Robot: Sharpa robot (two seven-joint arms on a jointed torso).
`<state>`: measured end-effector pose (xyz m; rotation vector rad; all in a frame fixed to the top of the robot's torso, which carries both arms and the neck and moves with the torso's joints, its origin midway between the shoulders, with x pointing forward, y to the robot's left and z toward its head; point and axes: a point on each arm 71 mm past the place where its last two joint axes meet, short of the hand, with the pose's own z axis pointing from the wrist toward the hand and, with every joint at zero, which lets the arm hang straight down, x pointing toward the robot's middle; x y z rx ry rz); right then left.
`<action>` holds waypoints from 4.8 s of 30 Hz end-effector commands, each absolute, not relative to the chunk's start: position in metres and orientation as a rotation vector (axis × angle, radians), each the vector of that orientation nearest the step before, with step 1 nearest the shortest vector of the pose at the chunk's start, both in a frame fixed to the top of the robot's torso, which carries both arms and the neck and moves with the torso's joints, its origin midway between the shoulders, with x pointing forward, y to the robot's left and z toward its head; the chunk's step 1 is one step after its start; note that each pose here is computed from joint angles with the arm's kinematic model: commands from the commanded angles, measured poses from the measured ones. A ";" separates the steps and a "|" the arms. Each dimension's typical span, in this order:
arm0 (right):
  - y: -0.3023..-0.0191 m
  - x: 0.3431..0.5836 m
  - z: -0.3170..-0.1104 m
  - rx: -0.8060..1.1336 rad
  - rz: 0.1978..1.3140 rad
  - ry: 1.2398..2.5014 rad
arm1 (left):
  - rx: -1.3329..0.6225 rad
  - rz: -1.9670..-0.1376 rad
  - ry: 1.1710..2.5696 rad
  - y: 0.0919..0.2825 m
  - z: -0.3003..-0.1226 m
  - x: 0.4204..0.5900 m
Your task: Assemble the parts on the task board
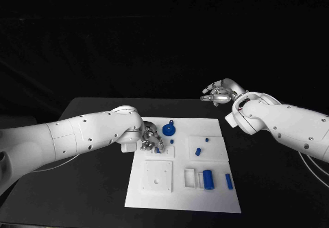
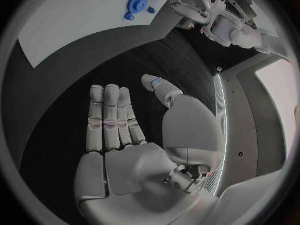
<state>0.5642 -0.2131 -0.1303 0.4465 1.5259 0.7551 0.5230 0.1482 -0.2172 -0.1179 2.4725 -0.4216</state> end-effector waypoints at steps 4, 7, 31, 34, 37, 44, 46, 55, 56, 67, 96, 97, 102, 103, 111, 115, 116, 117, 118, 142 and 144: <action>-0.211 0.564 -0.131 0.431 0.766 1.533 | -0.096 -0.419 2.515 0.146 -0.221 0.520; -0.212 0.564 -0.131 0.431 0.765 1.533 | -0.098 -0.418 2.512 0.146 -0.221 0.520; -0.212 0.564 -0.131 0.431 0.765 1.534 | -0.102 -0.422 2.505 0.147 -0.219 0.520; -0.212 0.564 -0.131 0.432 0.764 1.534 | -0.107 -0.419 2.505 0.148 -0.219 0.521; -0.212 0.564 -0.131 0.431 0.764 1.534 | -0.102 -0.418 2.511 0.148 -0.219 0.521; -0.212 0.564 -0.131 0.431 0.765 1.534 | -0.112 -0.411 2.502 0.147 -0.219 0.522; -0.212 0.564 -0.131 0.431 0.765 1.534 | -0.114 -0.406 2.495 0.148 -0.219 0.523; -0.212 0.564 -0.131 0.431 0.765 1.536 | -0.134 -0.403 2.478 0.150 -0.218 0.524; -0.212 0.564 -0.131 0.432 0.765 1.536 | -0.137 -0.404 2.474 0.150 -0.218 0.524; -0.212 0.564 -0.132 0.432 0.764 1.538 | -0.151 -0.415 2.467 0.150 -0.217 0.525; -0.213 0.564 -0.133 0.431 0.765 1.545 | -0.205 -0.424 2.446 0.154 -0.216 0.527; -0.213 0.564 -0.133 0.431 0.765 1.545 | -0.209 -0.423 2.443 0.155 -0.216 0.528; -0.213 0.564 -0.133 0.431 0.764 1.546 | -0.204 -0.406 2.411 0.156 -0.215 0.530; -0.212 0.564 -0.133 0.431 0.765 1.546 | -0.208 -0.407 2.412 0.156 -0.215 0.530; -0.212 0.564 -0.133 0.431 0.765 1.546 | -0.222 -0.408 2.402 0.156 -0.214 0.531; -0.213 0.564 -0.133 0.431 0.765 1.547 | -0.226 -0.408 2.397 0.156 -0.214 0.531; -0.213 0.564 -0.133 0.431 0.765 1.547 | -0.226 -0.408 2.398 0.157 -0.214 0.531; -0.213 0.564 -0.133 0.431 0.765 1.547 | -0.228 -0.408 2.398 0.157 -0.214 0.531; -0.213 0.564 -0.133 0.431 0.765 1.547 | -0.229 -0.408 2.399 0.157 -0.214 0.531; -0.214 0.564 -0.134 0.432 0.764 1.552 | -0.239 -0.438 2.433 0.156 -0.215 0.529; -0.214 0.563 -0.134 0.432 0.764 1.553 | -0.245 -0.440 2.433 0.156 -0.215 0.529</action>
